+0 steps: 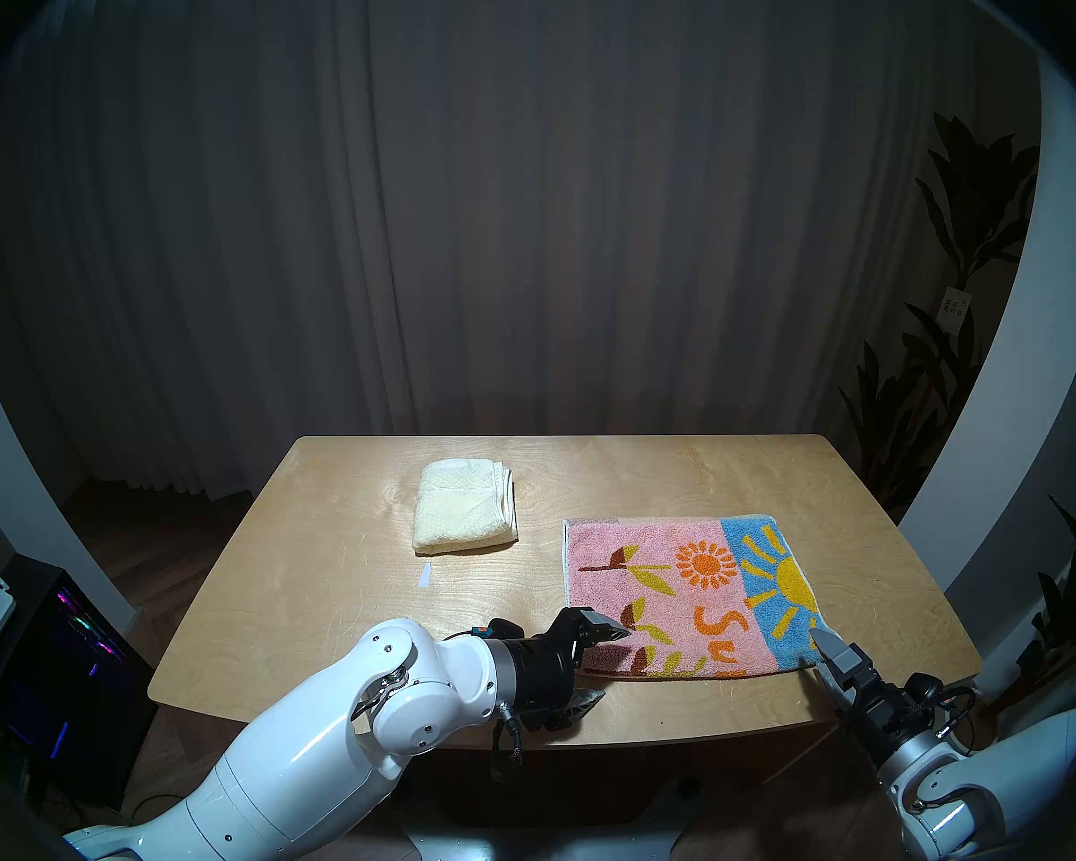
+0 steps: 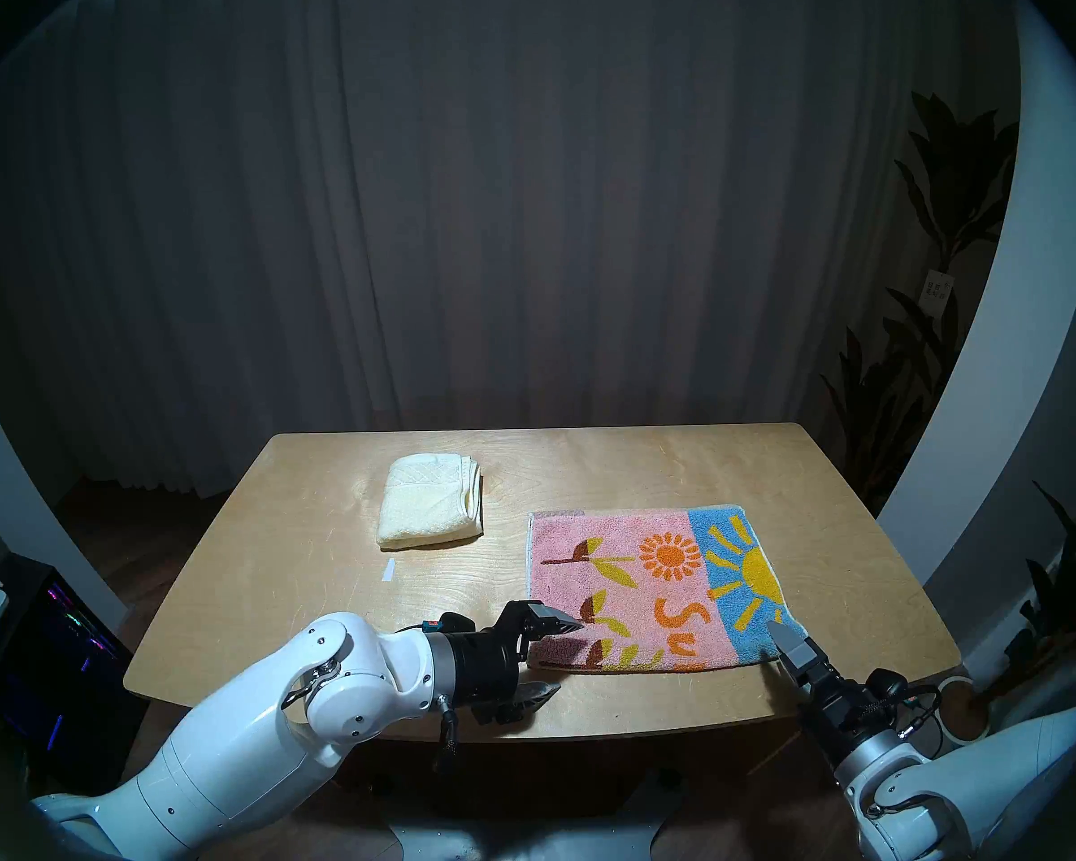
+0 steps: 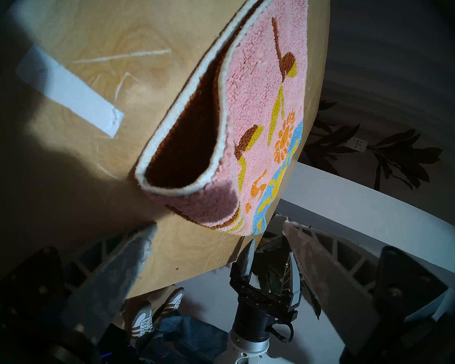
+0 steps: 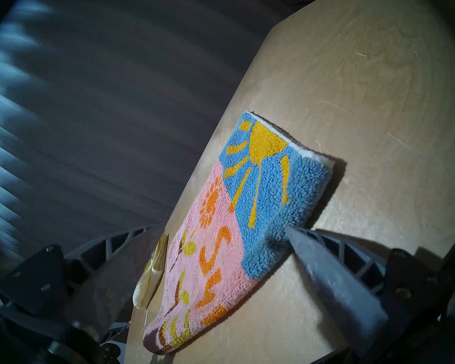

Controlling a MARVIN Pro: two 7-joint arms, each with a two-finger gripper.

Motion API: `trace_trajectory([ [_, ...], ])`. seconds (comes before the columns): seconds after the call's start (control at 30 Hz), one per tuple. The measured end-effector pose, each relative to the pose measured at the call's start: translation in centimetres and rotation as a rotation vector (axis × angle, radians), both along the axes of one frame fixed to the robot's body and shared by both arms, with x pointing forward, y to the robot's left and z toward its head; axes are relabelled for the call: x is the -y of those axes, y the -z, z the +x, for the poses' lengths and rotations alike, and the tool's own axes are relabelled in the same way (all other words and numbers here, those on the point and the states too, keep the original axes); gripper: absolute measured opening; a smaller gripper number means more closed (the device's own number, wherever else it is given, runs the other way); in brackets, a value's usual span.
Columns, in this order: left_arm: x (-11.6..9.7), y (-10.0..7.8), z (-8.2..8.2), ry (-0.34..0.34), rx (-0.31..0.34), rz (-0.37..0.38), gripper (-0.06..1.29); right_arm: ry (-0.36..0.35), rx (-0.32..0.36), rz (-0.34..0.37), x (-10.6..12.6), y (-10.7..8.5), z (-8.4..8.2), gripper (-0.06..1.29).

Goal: Fold each towel twice and stack them on table

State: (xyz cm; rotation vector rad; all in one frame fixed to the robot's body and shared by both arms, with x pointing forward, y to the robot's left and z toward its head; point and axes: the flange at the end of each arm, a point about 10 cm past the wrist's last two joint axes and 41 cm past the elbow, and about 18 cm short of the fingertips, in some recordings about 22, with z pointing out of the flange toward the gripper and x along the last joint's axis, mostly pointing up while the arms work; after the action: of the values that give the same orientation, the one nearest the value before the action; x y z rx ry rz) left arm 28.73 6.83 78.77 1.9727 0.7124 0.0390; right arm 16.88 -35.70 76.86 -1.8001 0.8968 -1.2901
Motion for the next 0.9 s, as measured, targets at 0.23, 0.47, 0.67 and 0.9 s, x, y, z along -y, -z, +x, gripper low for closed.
trace_trajectory([
  [0.23, -0.1, 0.1, 0.6, 0.000, 0.005, 0.003, 1.20, 0.000, 0.017, 0.005, 0.5, 0.1, -0.4, 1.21],
  [0.47, 0.0, 0.2, 1.3, 0.004, 0.014, 0.006, 1.20, 0.010, 0.031, 0.008, 1.7, 0.5, -0.7, 1.21],
  [0.67, 0.0, 0.3, 1.7, 0.009, 0.019, 0.007, 1.20, 0.028, 0.040, 0.014, 2.7, 0.6, -0.6, 1.21],
  [0.9, 0.1, 0.3, 2.2, 0.014, 0.025, 0.009, 1.20, 0.046, 0.076, 0.045, 3.7, 0.4, -0.2, 1.21],
])
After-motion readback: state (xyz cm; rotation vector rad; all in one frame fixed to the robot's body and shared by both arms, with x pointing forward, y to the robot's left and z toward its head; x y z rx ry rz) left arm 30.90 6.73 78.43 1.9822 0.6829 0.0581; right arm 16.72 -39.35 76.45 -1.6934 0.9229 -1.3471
